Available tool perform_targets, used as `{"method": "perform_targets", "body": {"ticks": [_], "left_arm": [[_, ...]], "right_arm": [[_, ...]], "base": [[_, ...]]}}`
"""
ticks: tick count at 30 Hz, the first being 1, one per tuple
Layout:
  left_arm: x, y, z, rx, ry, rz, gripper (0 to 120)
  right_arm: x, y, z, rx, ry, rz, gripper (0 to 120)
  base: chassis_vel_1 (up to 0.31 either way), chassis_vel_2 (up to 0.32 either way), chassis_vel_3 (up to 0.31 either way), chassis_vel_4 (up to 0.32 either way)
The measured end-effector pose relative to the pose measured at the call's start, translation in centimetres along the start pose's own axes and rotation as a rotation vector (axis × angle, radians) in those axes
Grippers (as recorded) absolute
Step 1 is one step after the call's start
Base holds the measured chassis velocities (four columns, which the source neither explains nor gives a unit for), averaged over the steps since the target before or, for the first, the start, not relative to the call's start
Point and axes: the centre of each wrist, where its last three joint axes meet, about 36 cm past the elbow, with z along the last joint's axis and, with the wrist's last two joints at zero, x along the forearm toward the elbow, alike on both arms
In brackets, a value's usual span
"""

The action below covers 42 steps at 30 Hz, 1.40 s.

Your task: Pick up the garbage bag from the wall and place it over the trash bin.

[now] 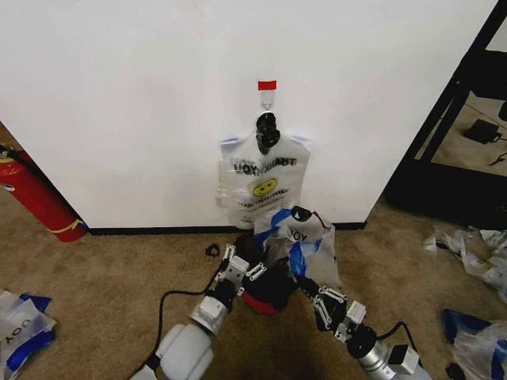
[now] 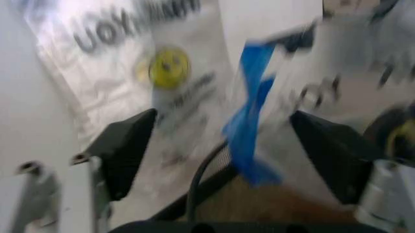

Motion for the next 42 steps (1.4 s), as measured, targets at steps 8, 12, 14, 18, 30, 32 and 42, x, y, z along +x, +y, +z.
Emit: {"method": "perform_targets", "body": {"ticks": [8, 12, 14, 18, 30, 32, 42], "left_arm": [[-2.0, 0.7, 1.7, -0.027, 0.035, 0.047, 100], [-3.4, 1.6, 1.4, -0.036, 0.007, 0.088, 100], [-4.2, 2.4, 1.1, -0.051, -0.028, 0.116, 100], [-5.2, 3.4, 0.7, -0.074, -0.078, 0.159, 100], [-7.0, 5.2, 1.4, -0.257, -0.234, 0.382, 97], [-7.7, 5.2, 1.6, -0.282, -0.23, 0.391, 95], [-9.6, 5.9, 3.0, -0.38, -0.171, 0.439, 85]], "right_arm": [[0.4, -0.1, 0.9, 0.002, 0.016, -0.006, 0], [0.4, -0.3, 1.1, 0.004, 0.018, -0.007, 0], [0.3, -0.4, 1.1, 0.006, 0.018, -0.009, 0], [0.1, -0.5, 1.3, 0.007, 0.017, -0.009, 0], [-0.4, -1.1, 1.5, 0.009, 0.019, -0.006, 0], [-0.7, -1.1, 1.6, 0.007, 0.017, -0.009, 0], [-1.1, -1.0, 1.4, 0.006, 0.017, -0.026, 0]], "base": [[0.0, 0.0, 0.0, 0.0], [0.0, 0.0, 0.0, 0.0], [0.0, 0.0, 0.0, 0.0], [0.0, 0.0, 0.0, 0.0], [0.0, 0.0, 0.0, 0.0], [0.0, 0.0, 0.0, 0.0], [0.0, 0.0, 0.0, 0.0]]}}
